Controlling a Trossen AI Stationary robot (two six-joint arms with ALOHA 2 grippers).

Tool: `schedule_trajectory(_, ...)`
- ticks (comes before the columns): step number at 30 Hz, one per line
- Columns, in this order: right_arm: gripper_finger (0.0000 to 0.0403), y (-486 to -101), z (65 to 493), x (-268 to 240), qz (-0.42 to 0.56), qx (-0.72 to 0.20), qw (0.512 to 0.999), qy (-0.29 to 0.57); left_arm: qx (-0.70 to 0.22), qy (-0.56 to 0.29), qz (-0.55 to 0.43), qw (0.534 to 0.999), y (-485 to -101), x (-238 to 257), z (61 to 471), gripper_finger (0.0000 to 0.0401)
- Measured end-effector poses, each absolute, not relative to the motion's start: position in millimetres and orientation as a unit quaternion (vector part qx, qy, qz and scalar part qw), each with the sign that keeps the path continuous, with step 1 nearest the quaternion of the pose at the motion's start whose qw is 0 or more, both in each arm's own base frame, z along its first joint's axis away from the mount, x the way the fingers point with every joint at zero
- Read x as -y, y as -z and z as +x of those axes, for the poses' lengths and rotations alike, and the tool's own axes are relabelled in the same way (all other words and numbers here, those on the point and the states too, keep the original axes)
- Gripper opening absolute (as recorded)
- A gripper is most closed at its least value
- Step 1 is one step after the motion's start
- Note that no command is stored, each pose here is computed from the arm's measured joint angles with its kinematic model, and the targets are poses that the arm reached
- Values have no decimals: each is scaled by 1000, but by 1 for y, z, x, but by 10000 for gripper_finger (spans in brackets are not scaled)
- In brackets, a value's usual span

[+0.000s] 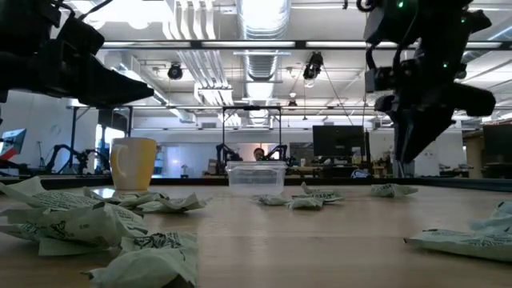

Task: Pick and place Stevia / Truvia into bins
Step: Put the stevia packet into the bin

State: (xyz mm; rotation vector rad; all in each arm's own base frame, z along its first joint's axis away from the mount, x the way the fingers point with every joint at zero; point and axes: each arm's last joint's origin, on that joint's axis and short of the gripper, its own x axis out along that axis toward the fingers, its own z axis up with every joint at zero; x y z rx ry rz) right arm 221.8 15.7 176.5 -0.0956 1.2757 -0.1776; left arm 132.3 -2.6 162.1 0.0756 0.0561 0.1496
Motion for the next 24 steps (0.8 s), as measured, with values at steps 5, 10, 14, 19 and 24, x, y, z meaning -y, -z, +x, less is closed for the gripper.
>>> schedule_trajectory(5,118,-163,227,-16,-48,-618,780,84,-31,-75,38,996,-161,3,133,162)
schedule_trajectory(10,143,-151,228,-16,-51,-630,770,89,-18,-75,36,996,-164,3,133,162)
schedule_trajectory(14,150,-146,226,-13,-63,-629,764,133,-10,-75,35,996,-165,3,133,162)
schedule_trajectory(19,145,-140,225,-13,-62,-621,768,140,-6,-76,34,997,-166,3,133,162)
schedule_trajectory(24,134,-134,224,-13,-55,-608,780,137,-5,-76,34,997,-167,3,133,162)
